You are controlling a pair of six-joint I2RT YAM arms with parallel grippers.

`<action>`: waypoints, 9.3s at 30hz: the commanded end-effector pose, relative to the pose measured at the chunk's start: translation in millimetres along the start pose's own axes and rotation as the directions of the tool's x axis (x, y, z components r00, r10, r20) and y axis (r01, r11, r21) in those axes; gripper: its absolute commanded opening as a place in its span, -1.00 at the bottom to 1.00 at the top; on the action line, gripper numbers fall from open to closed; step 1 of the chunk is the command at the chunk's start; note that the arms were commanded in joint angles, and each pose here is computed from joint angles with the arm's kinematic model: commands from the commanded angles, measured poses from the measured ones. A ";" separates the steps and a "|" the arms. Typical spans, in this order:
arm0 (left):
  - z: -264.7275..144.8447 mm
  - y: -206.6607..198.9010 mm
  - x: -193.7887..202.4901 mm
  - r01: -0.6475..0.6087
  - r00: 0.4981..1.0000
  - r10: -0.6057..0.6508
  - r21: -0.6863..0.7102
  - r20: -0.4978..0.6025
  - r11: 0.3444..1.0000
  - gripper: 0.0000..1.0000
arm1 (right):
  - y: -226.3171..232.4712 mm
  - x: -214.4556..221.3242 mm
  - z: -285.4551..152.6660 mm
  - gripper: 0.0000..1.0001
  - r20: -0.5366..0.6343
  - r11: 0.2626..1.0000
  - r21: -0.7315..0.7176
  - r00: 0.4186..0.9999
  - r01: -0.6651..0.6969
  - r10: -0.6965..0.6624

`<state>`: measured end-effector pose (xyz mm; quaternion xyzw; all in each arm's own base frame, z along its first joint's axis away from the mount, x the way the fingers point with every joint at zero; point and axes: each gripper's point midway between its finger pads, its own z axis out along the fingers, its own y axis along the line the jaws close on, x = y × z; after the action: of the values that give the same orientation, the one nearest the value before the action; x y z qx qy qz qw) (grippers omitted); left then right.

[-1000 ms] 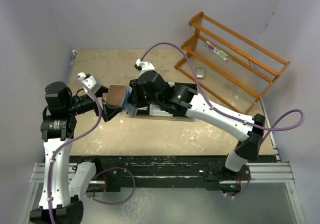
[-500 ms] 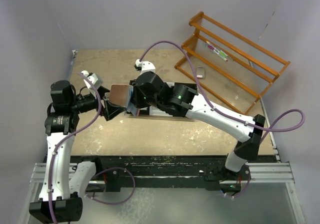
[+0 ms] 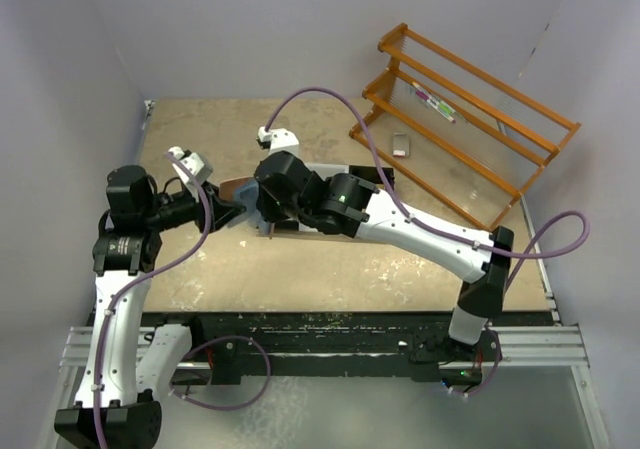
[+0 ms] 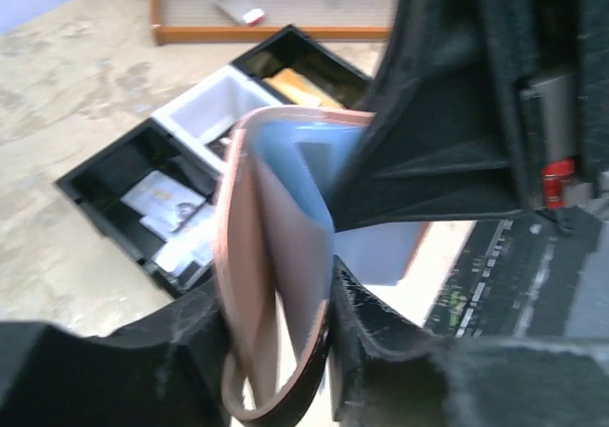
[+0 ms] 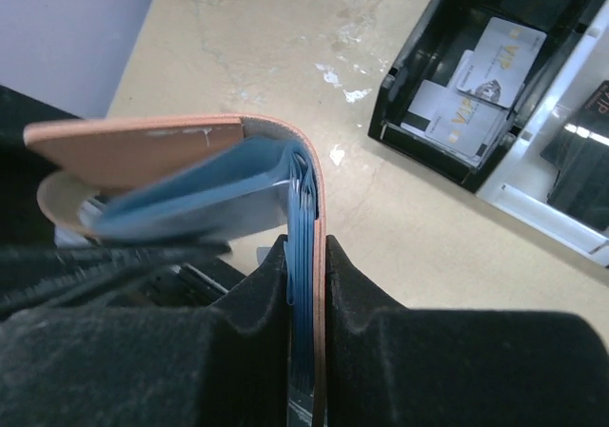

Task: Take the credit cards out of the card holder

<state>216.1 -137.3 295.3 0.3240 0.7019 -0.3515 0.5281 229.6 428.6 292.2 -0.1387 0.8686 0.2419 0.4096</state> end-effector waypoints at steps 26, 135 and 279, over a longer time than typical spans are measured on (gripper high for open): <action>-14.4 -69.0 -56.0 0.235 0.970 -0.239 0.403 -0.041 0.885 -1.00 | 16.8 -29.8 -128.1 -0.83 0.212 0.718 -0.688 0.975 0.105 0.060; -13.7 -58.7 -97.8 0.507 0.851 -0.516 0.398 -0.093 0.765 -1.00 | 20.2 -51.5 -110.5 -0.97 -0.021 0.353 -0.928 0.966 -0.114 0.257; -34.8 -82.4 -159.6 0.329 0.918 -0.383 0.346 0.102 0.879 -1.00 | -30.0 -55.4 -127.8 0.43 0.143 0.598 -0.801 0.974 0.010 0.174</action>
<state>176.9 -166.2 456.4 0.2188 0.6516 -0.5809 0.4360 193.3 339.1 391.9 -0.2396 0.6259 0.6441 0.3687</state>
